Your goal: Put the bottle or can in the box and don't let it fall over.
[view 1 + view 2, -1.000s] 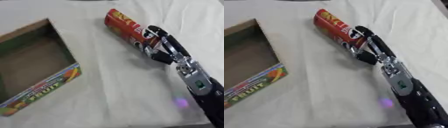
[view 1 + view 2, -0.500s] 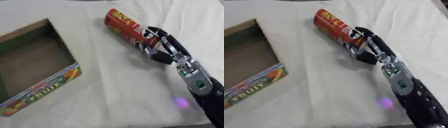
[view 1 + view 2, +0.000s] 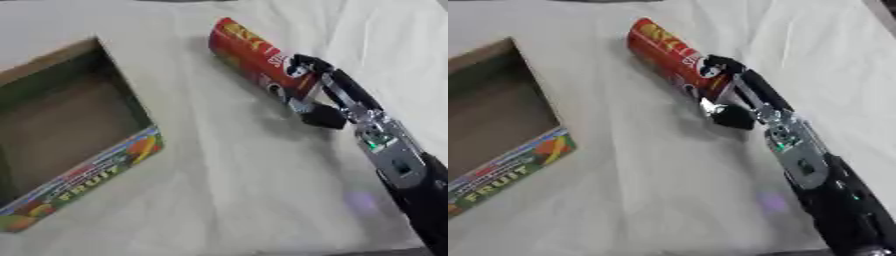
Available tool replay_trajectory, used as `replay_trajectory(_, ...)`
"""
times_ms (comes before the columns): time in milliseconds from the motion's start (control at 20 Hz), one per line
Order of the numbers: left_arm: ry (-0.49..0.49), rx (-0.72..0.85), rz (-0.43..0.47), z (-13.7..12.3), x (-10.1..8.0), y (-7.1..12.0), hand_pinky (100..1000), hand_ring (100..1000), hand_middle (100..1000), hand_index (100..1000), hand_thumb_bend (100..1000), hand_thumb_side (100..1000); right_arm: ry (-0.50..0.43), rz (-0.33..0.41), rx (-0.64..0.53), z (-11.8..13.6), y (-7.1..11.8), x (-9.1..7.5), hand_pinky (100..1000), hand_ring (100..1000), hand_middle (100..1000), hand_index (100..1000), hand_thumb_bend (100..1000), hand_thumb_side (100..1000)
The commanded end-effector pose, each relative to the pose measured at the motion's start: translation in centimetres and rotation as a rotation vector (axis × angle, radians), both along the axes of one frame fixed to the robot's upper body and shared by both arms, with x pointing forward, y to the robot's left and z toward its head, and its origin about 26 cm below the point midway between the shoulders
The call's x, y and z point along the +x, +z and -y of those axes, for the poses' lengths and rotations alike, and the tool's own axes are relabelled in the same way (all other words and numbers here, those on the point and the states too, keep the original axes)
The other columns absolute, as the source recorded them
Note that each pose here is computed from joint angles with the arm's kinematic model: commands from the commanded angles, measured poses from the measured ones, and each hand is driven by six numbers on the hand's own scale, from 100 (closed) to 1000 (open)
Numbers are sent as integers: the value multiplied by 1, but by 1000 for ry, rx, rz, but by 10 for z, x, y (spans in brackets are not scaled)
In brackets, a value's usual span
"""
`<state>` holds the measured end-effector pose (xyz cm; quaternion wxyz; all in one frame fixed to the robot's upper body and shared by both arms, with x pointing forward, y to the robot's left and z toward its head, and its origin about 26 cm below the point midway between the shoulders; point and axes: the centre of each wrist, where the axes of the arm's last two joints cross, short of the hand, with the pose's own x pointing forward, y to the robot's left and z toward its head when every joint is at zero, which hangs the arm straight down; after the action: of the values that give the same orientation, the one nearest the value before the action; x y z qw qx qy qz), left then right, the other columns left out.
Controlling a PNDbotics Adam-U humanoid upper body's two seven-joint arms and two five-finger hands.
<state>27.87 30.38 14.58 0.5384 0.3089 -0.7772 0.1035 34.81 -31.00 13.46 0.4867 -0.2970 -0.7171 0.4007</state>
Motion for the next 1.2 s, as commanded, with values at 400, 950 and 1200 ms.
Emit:
replay_trajectory(400,-9,12,24,0,0,8,439,802,896,694,231,646,-48,-93,-15,7,-19,1,259,1000,919,956,100,491)
replay_trajectory(950,-8,10,25,-1,0,8,441,801,896,694,229,638,-52,-146,13,10,-24,1,208,1000,882,936,100,341)
replay_trajectory(1200,-9,10,25,0,0,8,445,801,895,694,228,637,-58,-159,17,11,-23,2,199,1000,861,909,100,167)
